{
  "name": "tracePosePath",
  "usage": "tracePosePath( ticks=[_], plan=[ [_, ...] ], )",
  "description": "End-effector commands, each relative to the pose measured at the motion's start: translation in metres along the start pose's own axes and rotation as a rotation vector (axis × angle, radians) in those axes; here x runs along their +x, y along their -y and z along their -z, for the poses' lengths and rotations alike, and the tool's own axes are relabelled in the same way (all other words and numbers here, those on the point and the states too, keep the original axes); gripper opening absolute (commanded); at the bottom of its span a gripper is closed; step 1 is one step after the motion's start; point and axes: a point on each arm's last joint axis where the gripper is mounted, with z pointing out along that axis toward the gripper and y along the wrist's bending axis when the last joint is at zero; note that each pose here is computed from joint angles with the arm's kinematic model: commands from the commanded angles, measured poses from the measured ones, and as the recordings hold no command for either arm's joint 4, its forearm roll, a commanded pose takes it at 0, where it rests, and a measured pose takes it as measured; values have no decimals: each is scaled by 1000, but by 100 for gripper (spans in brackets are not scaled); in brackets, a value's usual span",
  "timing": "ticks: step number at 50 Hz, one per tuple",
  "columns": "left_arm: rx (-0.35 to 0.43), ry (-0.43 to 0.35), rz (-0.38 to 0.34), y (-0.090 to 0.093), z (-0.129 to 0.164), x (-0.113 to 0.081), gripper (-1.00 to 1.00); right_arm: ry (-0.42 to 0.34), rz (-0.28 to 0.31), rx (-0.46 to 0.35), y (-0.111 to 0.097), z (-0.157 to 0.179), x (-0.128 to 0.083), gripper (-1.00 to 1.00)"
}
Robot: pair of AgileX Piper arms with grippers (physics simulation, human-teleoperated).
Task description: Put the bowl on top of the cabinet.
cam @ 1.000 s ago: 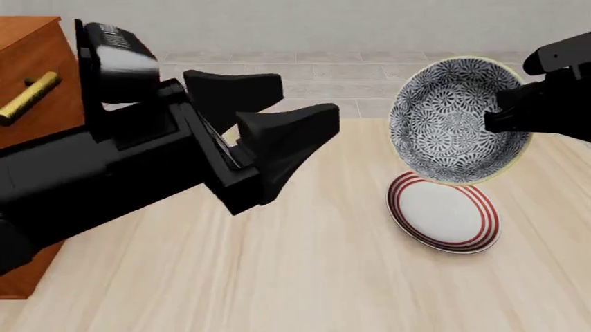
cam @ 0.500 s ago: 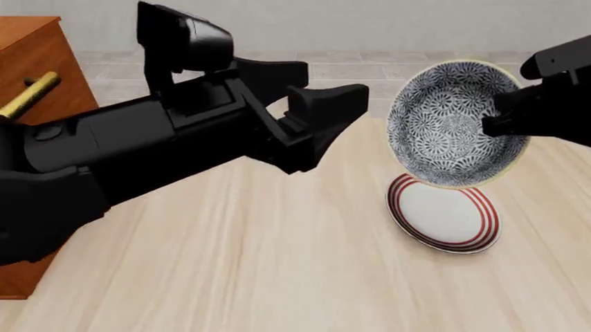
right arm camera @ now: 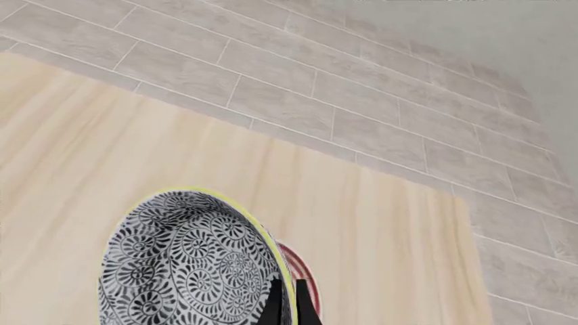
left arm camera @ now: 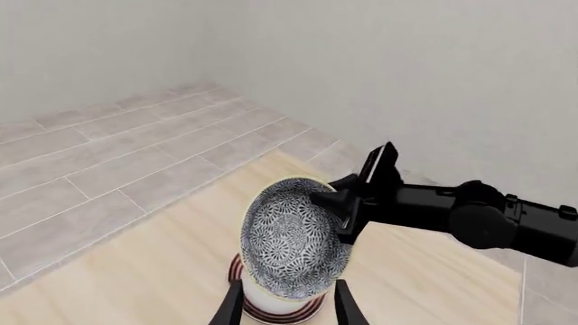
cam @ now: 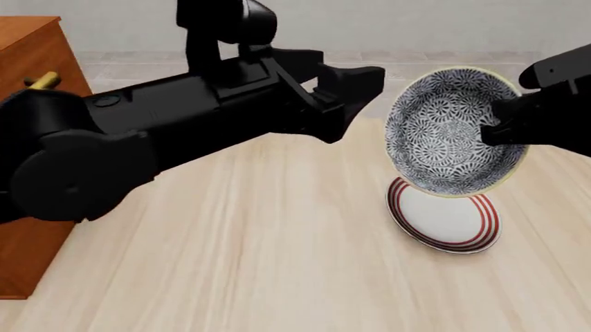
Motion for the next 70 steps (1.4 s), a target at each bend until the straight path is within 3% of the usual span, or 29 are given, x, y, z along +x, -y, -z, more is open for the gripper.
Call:
tracePosePath(
  ticks=[1,37,49,70],
  plan=[
    [11,-21,24,4,-13,3,100,16,-11,-7,-2,3,-2,-100],
    [55,-123,80,22,-59,37,100,40,23,-60,-15,4,-10,-100],
    [33,-171,68,16,-86,55,100,54,32,-72,-18,13,-10,-100],
    [15,-184,38,9,-97,63,100,65,43,-75,-19,22,-8,-100]
  ],
)
